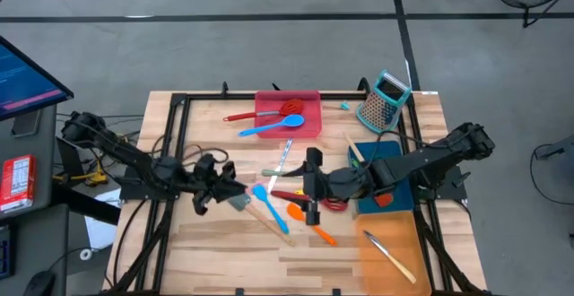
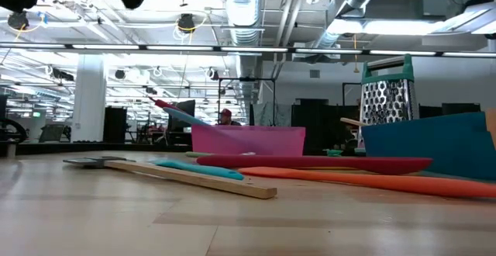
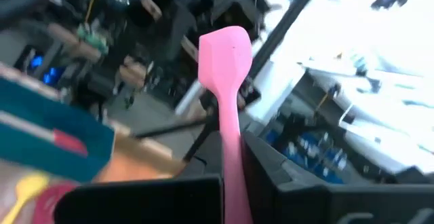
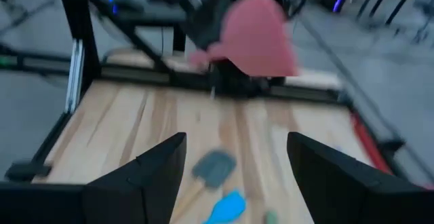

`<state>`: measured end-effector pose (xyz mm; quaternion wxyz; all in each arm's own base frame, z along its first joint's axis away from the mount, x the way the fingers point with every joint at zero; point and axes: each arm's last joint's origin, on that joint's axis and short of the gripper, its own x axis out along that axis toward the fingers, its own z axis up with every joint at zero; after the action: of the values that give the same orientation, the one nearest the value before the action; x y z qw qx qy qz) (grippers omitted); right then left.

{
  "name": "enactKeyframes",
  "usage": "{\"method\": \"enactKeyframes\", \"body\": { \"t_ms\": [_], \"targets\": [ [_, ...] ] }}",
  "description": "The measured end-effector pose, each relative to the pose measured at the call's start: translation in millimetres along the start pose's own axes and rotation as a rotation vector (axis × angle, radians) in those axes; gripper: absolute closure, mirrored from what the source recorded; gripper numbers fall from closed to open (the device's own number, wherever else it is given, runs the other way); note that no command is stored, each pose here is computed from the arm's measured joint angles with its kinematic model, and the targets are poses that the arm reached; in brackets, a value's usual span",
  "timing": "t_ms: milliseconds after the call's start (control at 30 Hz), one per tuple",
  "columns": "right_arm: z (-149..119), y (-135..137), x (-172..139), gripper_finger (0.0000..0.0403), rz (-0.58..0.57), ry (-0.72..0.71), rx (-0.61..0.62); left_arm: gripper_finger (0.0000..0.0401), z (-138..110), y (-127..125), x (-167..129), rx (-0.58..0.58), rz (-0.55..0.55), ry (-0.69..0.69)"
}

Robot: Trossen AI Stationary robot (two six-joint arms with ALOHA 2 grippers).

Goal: Pick & Place Kitchen Items
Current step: Put the pink spatula into the blue bin

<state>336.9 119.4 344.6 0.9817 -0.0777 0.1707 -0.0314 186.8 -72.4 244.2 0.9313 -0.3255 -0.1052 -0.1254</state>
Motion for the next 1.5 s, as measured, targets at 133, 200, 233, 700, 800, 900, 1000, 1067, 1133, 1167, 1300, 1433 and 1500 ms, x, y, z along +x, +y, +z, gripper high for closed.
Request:
{"method": "enactKeyframes", "body": {
  "t_ms": [133, 200, 233, 700, 800, 900, 1000, 1067, 1133, 1167, 1300, 1433, 1500],
  "targets": [
    [12.6, -9.4, 3.3, 0.0148, -0.006, -0.12, -0.019, 0.0394, 12.9, -1.0, -0.2, -0.013, -0.034, -0.105],
    [17.5, -13.9, 4.3, 0.0148, -0.014, -0.168, -0.025, 0.0394, 18.4, -2.0, -0.4, -0.019, -0.055, -0.152],
    [19.2, -16.1, 4.8, 0.0148, -0.015, -0.185, -0.03, 0.0394, 20.0, -2.1, -0.3, -0.018, -0.064, -0.162],
    [38.4, -37.9, 7.0, 0.0148, 0.057, -0.404, 0.02, 0.0394, 46.4, -26.3, 15.5, 0.076, -0.207, -0.227],
    [42.6, -37.3, 5.0, 0.0148, 0.096, -0.456, 0.023, 0.0394, 48.5, -26.0, 16.4, 0.083, -0.207, -0.234],
    [45.8, -36.9, 3.3, 0.0148, 0.126, -0.496, 0.025, 0.0394, 49.8, -23.7, 16.9, 0.088, -0.196, -0.24],
    [46.7, -37.1, 2.8, 0.0148, 0.127, -0.506, 0.036, 0.0394, 51.5, -21.4, 17.3, 0.092, -0.186, -0.247],
    [46.8, -37.1, 2.8, 0.0148, 0.126, -0.507, 0.036, 0.0394, 52.3, -20.6, 17.4, 0.091, -0.185, -0.251],
    [47.1, -37.2, 2.6, 0.0148, 0.125, -0.51, 0.037, 0.0394, 53.0, -20.0, 17.4, 0.078, -0.188, -0.253],
    [47.1, -37.3, 2.7, 0.0148, 0.125, -0.51, 0.037, 0.0394, 53.3, -19.8, 17.3, 0.074, -0.188, -0.254],
    [46.8, -39.2, 3.5, 0.0148, 0.12, -0.509, 0.038, 0.0394, 53.5, -19.6, 17.3, 0.073, -0.188, -0.255],
    [46.8, -42.2, 4.3, 0.0148, 0.111, -0.509, 0.042, 0.0395, 53.6, -19.7, 17.4, 0.073, -0.188, -0.256],
    [47.1, -45.8, 5.1, 0.0148, 0.103, -0.513, 0.054, 0.0395, 53.7, -19.7, 17.4, 0.073, -0.189, -0.257]
  ]
}}
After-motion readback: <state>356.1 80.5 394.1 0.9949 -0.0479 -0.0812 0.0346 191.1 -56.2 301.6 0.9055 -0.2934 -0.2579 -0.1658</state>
